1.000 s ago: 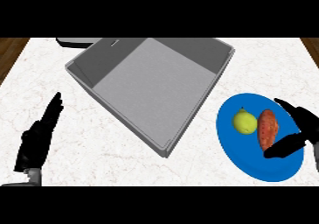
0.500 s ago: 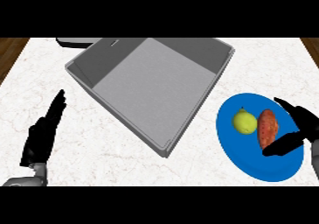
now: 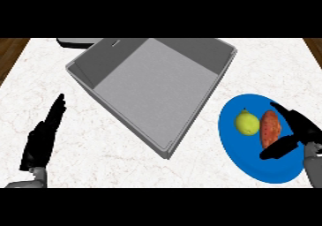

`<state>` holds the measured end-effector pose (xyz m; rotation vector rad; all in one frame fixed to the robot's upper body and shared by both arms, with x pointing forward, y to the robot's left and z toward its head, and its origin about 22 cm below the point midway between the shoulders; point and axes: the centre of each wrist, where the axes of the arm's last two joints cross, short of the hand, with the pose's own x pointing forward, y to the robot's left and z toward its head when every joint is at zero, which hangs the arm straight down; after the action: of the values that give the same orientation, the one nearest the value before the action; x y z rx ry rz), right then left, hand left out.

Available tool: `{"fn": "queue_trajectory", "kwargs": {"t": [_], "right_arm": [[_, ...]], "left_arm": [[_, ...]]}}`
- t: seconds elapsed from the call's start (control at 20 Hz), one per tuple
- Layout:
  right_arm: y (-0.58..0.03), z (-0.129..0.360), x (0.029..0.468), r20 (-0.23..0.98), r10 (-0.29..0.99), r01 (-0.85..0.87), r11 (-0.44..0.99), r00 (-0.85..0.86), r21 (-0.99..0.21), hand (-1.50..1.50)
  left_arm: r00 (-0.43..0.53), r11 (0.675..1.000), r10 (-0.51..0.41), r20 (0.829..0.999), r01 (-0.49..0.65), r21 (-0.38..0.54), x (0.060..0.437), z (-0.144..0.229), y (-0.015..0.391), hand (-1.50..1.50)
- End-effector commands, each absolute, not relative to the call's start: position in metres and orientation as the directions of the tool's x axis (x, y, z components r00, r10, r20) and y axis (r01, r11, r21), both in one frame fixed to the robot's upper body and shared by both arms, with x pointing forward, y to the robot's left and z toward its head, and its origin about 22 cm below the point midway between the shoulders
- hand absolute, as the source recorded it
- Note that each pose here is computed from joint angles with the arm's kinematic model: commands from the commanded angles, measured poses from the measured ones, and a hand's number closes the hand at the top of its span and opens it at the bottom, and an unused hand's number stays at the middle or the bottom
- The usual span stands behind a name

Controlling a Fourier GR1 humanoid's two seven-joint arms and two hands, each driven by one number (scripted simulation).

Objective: Pick the sweet potato from the plate and place it in the cardboard box

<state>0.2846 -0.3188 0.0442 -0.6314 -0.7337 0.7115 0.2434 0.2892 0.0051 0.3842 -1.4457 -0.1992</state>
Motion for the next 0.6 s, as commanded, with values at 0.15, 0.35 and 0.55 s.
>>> {"fn": "queue_trajectory", "kwargs": {"t": [0.15, 0.35, 0.55], "right_arm": [[-0.301, 0.012, 0.275, 0.394, 0.734, -0.363, 0.638, 0.552, -0.679, 1.50], [-0.322, 0.032, 0.281, 0.361, 0.796, -0.317, 0.546, 0.486, -0.776, 1.50], [-0.322, 0.029, 0.288, 0.283, 0.826, -0.257, 0.445, 0.487, -0.858, 1.50]], "left_arm": [[0.117, 0.917, -0.372, 0.921, -0.106, 0.384, 0.229, -0.007, 0.299, 0.00], [0.125, 0.924, -0.357, 0.926, -0.095, 0.369, 0.249, 0.012, 0.272, 0.00], [0.124, 0.916, -0.378, 0.917, -0.095, 0.390, 0.239, 0.010, 0.289, 0.00]]}}
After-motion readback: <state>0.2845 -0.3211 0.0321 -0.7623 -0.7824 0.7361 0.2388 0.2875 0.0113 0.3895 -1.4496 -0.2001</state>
